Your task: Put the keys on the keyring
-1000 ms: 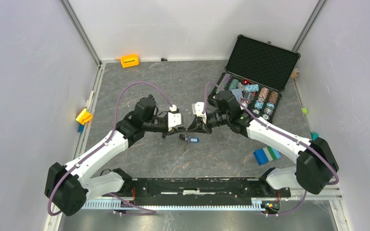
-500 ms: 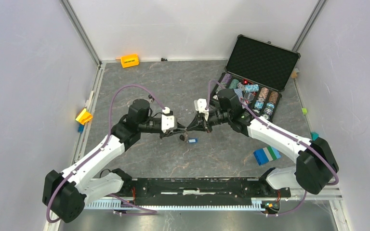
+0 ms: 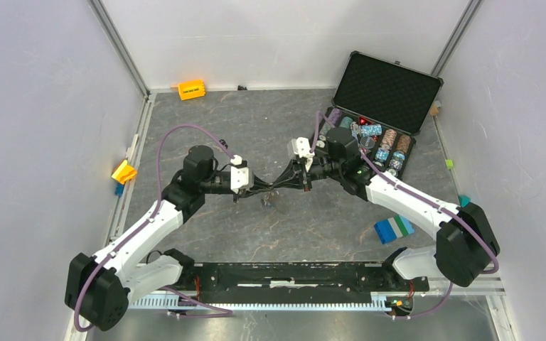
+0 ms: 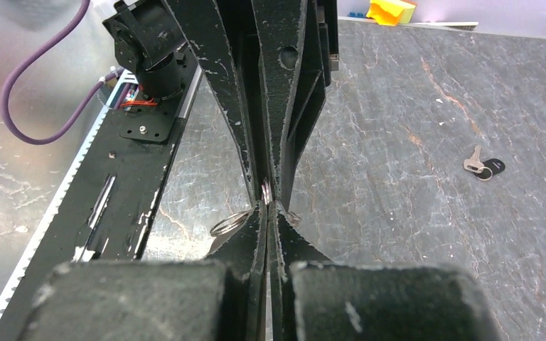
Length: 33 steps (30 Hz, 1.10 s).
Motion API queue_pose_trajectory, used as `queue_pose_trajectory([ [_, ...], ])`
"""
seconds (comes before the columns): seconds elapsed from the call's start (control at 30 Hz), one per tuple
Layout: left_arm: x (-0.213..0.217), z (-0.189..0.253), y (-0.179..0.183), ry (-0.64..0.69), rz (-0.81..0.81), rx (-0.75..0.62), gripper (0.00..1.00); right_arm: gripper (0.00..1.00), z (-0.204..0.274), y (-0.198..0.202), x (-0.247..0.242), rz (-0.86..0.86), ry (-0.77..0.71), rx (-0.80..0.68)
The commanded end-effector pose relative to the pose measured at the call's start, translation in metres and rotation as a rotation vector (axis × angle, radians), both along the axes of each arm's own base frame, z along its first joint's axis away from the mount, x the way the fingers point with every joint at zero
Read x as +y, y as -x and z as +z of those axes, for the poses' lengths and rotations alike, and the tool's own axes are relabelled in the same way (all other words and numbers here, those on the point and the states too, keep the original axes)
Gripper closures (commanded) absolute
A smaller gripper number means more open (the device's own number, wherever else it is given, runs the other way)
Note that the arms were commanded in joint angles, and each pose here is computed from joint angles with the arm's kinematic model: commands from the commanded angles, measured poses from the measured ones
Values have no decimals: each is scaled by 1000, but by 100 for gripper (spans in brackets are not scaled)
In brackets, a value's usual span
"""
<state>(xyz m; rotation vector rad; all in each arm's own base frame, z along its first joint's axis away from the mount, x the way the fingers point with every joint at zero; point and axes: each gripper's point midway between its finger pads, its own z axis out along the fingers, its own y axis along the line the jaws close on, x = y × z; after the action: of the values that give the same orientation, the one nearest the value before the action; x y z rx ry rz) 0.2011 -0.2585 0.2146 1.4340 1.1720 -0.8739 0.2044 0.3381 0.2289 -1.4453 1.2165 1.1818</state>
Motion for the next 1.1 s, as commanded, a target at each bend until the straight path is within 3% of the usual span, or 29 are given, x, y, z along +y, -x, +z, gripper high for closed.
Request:
queue_pose_trajectory([
  [0.0, 0, 17, 3, 55, -16, -17, 84, 100, 12, 0, 0, 17, -50, -30],
  [0.5, 3, 28, -1, 78, 6, -28, 76, 100, 4, -4, -3, -5, -30, -34],
  [1.07, -2, 21, -3, 82, -14, 18, 84, 100, 5, -4, -2, 1, -34, -25],
])
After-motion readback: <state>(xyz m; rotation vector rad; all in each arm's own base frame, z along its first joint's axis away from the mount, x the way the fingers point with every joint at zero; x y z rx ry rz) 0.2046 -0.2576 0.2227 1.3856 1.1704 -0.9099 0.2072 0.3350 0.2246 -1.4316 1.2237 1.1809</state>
